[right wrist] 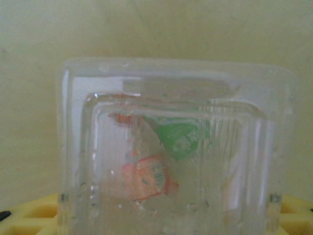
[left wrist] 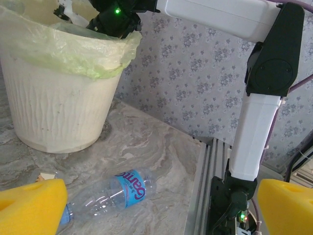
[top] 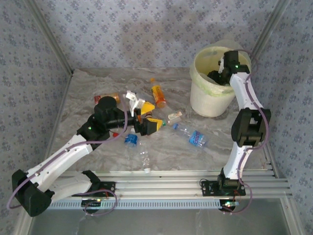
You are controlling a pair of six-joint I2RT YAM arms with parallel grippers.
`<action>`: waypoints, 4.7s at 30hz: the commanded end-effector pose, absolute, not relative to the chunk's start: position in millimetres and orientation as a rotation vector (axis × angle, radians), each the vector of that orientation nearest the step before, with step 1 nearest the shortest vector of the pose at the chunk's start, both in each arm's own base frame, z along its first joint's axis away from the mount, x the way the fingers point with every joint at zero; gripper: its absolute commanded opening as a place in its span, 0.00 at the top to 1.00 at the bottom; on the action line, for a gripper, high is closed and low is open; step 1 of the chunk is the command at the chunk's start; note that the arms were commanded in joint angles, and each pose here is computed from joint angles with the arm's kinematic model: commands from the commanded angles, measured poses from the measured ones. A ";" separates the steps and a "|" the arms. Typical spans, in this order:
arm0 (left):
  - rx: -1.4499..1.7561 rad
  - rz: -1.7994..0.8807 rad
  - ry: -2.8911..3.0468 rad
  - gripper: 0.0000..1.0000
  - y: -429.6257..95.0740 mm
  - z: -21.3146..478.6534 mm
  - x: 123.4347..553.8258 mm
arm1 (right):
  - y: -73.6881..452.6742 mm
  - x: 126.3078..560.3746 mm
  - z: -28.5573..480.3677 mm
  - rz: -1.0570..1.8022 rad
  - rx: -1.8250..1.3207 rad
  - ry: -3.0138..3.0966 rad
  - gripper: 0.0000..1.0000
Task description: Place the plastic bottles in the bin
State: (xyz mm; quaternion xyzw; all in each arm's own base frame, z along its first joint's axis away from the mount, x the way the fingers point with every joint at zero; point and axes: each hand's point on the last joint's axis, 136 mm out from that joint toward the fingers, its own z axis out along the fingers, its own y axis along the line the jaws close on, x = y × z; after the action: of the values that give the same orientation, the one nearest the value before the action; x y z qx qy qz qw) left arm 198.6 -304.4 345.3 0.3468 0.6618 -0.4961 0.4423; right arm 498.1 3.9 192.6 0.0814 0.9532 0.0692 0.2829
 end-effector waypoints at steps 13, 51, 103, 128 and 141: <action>0.890 -1.216 1.606 0.00 -304.7 356.2 192.1 | -0.1 493.8 196.2 0.187 0.264 2.574 0.22; 0.925 -1.144 1.638 0.00 -305.3 344.6 189.4 | 23.1 438.2 340.3 0.339 0.188 2.182 0.17; 0.944 -0.932 1.967 0.00 -200.2 263.2 111.3 | 327.1 184.1 164.8 0.685 -0.398 2.408 0.07; 0.939 -0.941 1.974 0.00 -200.9 261.0 111.0 | 392.4 184.8 47.1 0.551 -0.446 2.623 0.12; 0.934 -0.953 1.963 0.00 -202.4 265.5 111.1 | 366.1 195.7 39.7 0.502 -0.379 2.605 0.31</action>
State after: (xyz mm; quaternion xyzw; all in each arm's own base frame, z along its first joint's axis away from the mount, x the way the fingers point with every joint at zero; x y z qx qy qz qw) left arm 115.3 -198.6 260.6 0.3597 0.7750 -0.3581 0.3765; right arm 188.4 379.5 35.8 -0.1525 0.9463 0.1903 0.2120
